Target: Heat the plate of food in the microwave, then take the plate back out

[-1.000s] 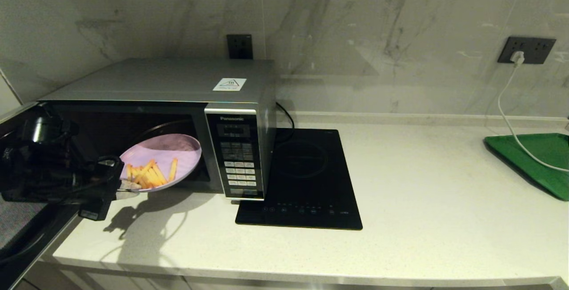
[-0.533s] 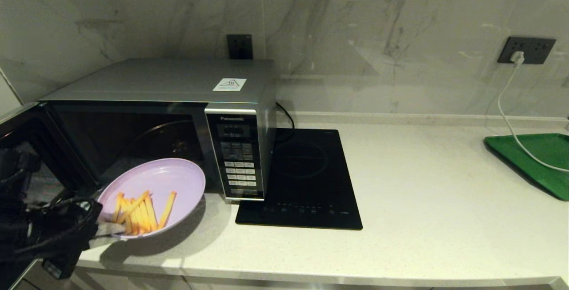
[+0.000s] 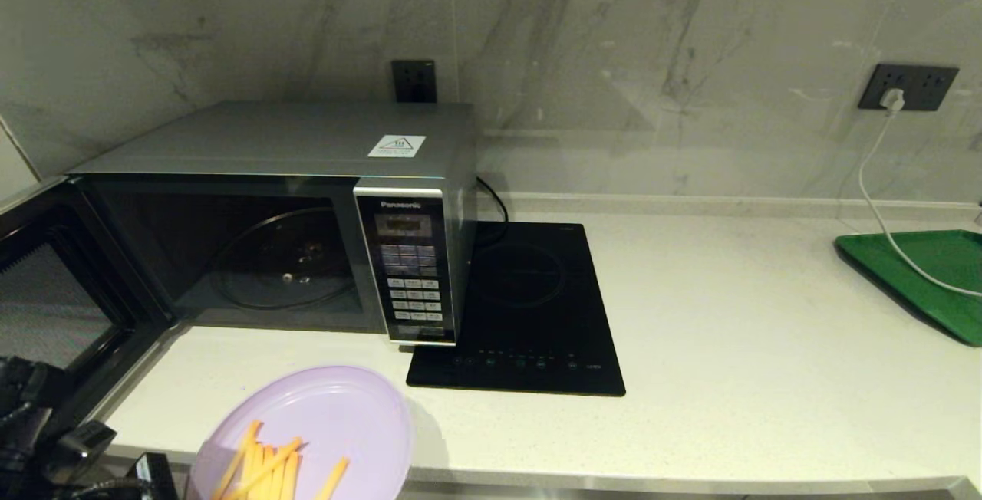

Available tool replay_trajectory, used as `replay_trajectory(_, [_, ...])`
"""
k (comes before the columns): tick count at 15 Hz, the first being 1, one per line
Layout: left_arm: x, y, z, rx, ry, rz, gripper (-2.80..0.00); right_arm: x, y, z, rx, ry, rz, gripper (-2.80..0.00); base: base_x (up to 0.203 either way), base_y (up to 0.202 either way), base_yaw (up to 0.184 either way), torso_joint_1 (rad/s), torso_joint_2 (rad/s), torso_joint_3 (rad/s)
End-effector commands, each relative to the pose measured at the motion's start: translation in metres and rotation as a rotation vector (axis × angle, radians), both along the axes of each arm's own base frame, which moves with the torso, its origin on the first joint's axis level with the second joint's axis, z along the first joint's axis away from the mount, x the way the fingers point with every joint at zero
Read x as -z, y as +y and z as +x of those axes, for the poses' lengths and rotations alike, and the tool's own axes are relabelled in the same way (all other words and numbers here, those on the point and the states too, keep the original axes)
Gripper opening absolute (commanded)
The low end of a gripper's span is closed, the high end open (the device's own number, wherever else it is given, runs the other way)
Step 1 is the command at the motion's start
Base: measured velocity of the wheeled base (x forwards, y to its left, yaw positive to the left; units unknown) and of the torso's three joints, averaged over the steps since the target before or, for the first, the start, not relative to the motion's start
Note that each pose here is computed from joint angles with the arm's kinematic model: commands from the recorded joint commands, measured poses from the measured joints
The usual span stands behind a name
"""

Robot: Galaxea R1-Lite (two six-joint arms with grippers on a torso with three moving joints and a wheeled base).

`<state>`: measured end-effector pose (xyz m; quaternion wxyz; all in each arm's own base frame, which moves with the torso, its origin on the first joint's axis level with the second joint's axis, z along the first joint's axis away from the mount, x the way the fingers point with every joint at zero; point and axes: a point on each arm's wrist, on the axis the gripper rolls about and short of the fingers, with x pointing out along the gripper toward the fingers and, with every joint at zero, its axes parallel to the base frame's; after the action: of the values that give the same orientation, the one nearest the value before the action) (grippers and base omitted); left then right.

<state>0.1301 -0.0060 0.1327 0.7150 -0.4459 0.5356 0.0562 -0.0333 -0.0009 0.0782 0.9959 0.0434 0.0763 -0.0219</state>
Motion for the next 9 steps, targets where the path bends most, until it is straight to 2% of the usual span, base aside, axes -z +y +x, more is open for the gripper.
replay_trajectory(1, [-0.006, -0.017, -0.009, 0.111, -0.032, -0.018, -2.80, 0.000, 0.000, 0.000, 0.000, 0.003, 0.000, -2.80, 0.000, 0.000, 0.000, 0.000, 0.00, 0.000])
replay_trajectory(6, [-0.011, -0.065, -0.002, 0.373, -0.055, -0.088, -2.80, 0.000, 0.000, 0.000, 0.000, 0.002, 0.000, -2.80, 0.000, 0.000, 0.000, 0.000, 0.00, 0.000])
replay_trajectory(9, [-0.009, -0.095, 0.026, 0.439, -0.025, -0.077, -2.80, 0.000, 0.000, 0.000, 0.000, 0.000, 0.000, -2.80, 0.000, 0.000, 0.000, 0.000, 0.00, 0.000])
